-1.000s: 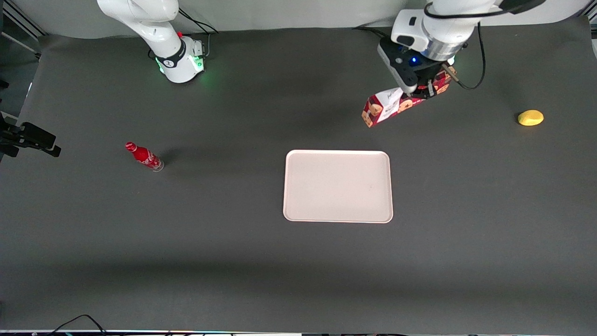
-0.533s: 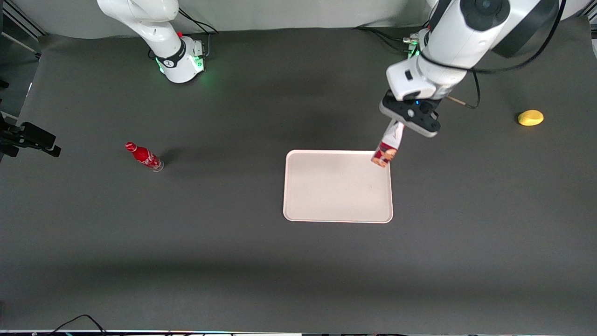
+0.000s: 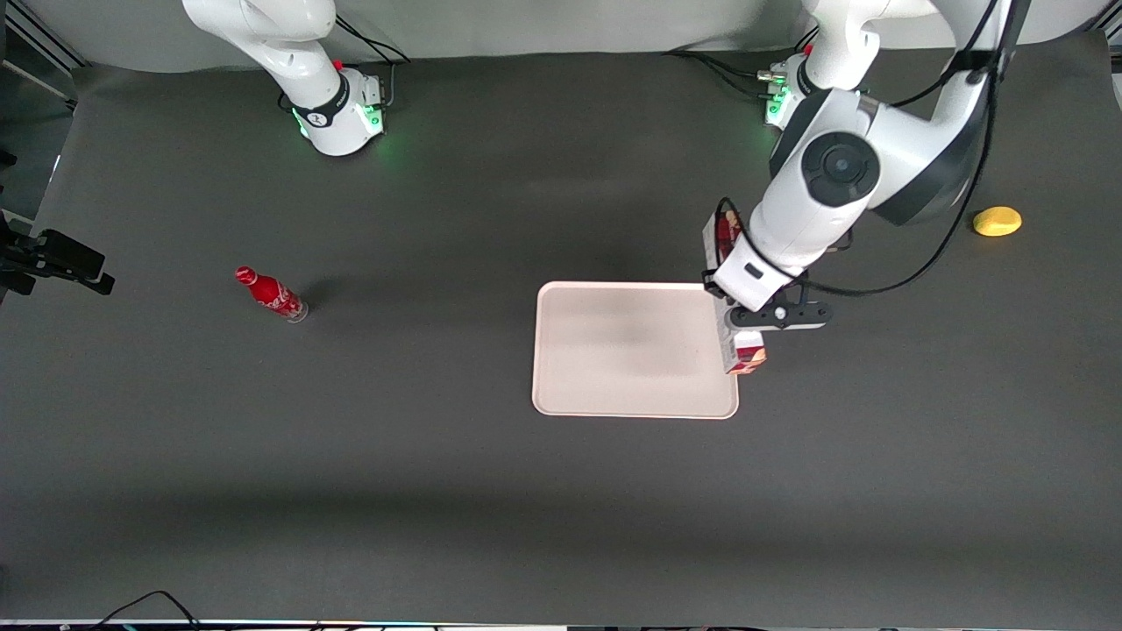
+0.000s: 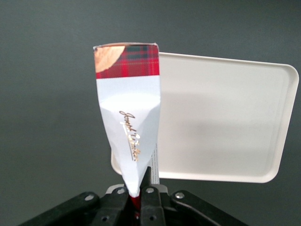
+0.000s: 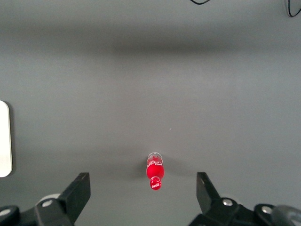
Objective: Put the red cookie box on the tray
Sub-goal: 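Carry the upright cookie box over the white tray's edge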
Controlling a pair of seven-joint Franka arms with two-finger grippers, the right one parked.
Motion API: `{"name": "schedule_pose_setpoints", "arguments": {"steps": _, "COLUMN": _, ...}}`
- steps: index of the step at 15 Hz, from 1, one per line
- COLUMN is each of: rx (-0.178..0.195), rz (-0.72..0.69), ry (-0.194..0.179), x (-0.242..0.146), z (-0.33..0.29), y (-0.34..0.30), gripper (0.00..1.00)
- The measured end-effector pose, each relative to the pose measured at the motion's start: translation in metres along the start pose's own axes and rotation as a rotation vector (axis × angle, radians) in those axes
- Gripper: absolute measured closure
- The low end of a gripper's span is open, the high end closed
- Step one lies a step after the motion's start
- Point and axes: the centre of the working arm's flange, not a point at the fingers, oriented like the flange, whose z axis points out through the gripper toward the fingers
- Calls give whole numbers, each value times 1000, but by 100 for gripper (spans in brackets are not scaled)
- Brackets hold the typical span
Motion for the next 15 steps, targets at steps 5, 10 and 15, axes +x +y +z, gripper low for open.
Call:
{"name": "schedule_pose_setpoints", "arguments": {"steps": 5, "rx": -43, "rz": 7, "ry": 12, "x": 26, "z": 76, "y": 9, "gripper": 94}}
{"name": "schedule_pose_setpoints", "arguments": {"steps": 10, "rx": -58, "rz": 19, "ry": 22, "x": 39, "z": 131, "y": 8, "gripper": 94}}
{"name": "schedule_pose_setpoints", "arguments": {"steps": 15, "rx": -44, "rz": 34, "ry": 9, "x": 42, "z": 155, "y": 6, "gripper": 94}}
